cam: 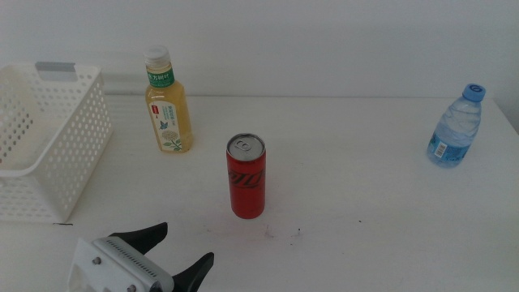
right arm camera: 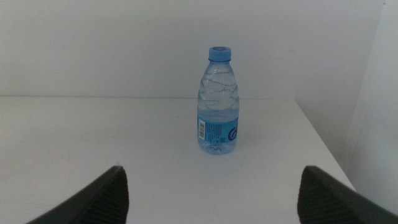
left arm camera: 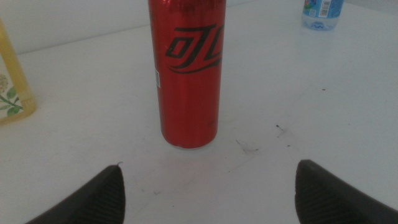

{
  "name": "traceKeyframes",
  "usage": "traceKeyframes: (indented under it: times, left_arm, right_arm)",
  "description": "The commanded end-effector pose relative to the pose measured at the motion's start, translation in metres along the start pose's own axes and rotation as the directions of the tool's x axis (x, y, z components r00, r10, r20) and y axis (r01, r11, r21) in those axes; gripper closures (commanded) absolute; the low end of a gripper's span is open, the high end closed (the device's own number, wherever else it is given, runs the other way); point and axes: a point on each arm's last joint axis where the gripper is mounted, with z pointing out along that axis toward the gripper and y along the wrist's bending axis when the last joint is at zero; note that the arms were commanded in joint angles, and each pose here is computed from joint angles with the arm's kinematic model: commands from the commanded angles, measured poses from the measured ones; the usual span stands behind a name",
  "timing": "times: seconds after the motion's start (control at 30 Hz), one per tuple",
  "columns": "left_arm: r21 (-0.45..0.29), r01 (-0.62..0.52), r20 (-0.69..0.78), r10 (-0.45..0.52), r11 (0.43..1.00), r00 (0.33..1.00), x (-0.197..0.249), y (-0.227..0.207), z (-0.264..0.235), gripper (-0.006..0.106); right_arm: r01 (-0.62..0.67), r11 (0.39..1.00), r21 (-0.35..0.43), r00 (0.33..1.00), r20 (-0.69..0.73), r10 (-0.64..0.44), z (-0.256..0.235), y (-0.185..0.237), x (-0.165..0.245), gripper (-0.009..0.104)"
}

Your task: Use arms to grab the bottles and put them into the dustbin to the left of the table.

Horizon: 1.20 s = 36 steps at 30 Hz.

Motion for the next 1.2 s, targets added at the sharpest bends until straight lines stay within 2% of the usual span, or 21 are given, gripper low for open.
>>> traceKeyframes:
  times: [0.0,0.17,0.4,0.53,0.8,1.17]
  left_arm:
    - [0.016,0.009,0.015,-0.009,1.000,1.000,-0.001,-0.002,-0.001,0.007]
    - [0.047,-0.003,0.013,0.002,0.999,1.000,-0.001,-0.005,-0.001,0.007]
    - [0.034,0.024,0.040,-0.026,0.999,0.999,-0.006,-0.003,0.006,0.007]
    - [0.040,-0.055,0.092,0.051,0.998,0.994,-0.018,-0.004,0.026,0.007]
    - [0.034,-0.003,0.097,-0.001,0.999,0.995,-0.021,-0.001,0.076,0.007]
    - [-0.033,0.077,0.095,-0.074,0.996,0.993,-0.009,0.009,0.132,0.007]
  right_arm:
    - [0.015,1.000,0.010,1.000,0.013,-0.016,0.000,-0.001,0.000,0.003]
    - [0.015,1.000,0.010,1.000,0.013,-0.016,0.000,-0.001,0.000,0.003]
    - [0.015,1.000,0.010,1.000,0.013,-0.016,0.000,-0.001,0.000,0.003]
    - [0.015,1.000,0.010,1.000,0.013,-0.016,0.000,-0.001,0.000,0.003]
    - [0.015,1.000,0.010,1.000,0.013,-0.016,0.000,-0.001,0.000,0.003]
    - [0.015,1.000,0.010,1.000,0.013,-0.016,0.000,-0.001,0.000,0.003]
